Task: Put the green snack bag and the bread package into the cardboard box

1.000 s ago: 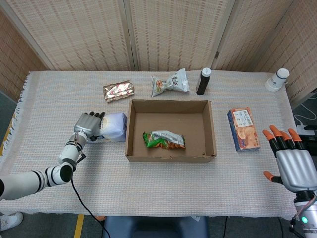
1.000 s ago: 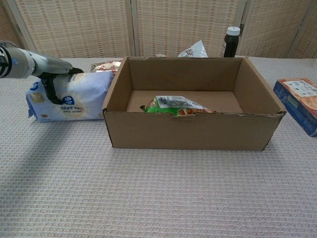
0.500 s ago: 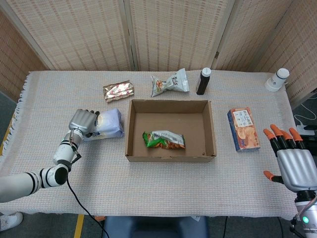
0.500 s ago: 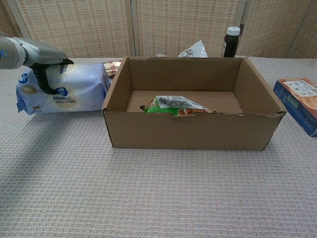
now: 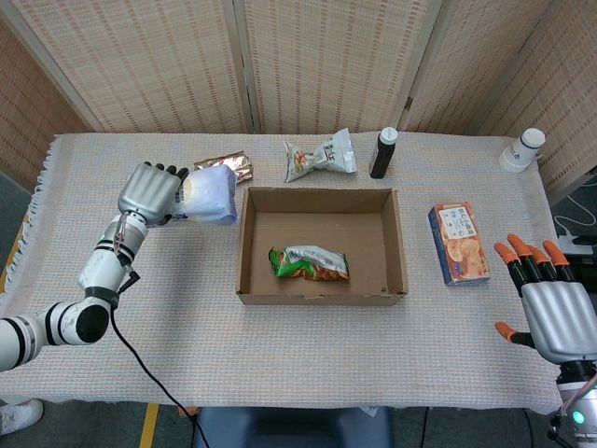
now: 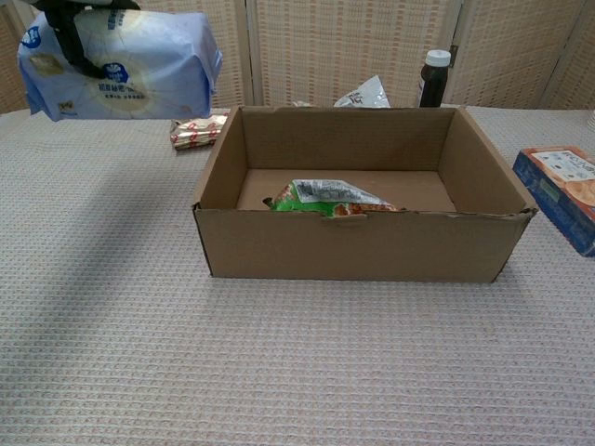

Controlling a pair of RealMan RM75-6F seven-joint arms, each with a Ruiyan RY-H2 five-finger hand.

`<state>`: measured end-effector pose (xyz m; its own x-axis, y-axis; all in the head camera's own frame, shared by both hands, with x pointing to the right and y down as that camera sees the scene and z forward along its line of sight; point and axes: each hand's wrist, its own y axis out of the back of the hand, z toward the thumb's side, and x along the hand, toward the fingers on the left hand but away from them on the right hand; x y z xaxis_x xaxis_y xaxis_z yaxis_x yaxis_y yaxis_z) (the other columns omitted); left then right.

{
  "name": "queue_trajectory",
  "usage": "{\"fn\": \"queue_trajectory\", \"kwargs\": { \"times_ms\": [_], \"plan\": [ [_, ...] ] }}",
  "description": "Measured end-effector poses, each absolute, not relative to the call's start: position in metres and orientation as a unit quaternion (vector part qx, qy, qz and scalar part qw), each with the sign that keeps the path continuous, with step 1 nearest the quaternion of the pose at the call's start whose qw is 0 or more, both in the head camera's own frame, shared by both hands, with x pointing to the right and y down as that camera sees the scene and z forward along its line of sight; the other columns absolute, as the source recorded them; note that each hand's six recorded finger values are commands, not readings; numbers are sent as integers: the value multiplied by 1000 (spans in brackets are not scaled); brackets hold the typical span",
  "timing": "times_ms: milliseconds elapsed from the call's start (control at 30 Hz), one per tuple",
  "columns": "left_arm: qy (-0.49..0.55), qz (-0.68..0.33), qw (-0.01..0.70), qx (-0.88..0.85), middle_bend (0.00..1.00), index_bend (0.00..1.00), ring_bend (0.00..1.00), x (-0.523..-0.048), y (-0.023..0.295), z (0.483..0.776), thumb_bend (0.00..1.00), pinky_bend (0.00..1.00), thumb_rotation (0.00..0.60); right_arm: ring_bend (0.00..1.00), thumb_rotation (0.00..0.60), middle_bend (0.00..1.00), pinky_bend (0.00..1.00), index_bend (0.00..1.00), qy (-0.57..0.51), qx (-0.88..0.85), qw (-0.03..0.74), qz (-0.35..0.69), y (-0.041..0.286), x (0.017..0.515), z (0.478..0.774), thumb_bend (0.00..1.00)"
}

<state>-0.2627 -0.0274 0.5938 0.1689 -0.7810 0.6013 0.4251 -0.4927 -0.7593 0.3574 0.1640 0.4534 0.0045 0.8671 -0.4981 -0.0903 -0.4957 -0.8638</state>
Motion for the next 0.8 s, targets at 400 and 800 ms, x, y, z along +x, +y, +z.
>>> {"fn": "queue_trajectory", "kwargs": {
  "times_ms": [400, 800],
  "plan": [
    [173, -540, 479, -671, 731, 573, 635, -146, -14, 567, 382, 725, 600, 0, 600, 0, 0, 95, -329, -598, 379, 625, 163, 359, 451, 27],
    [160, -471, 466, -732, 743, 580, 643, -30, 31, 588, 381, 731, 600, 0, 600, 0, 0, 95, -338, -588, 374, 633, 162, 368, 446, 27]
  ]
}}
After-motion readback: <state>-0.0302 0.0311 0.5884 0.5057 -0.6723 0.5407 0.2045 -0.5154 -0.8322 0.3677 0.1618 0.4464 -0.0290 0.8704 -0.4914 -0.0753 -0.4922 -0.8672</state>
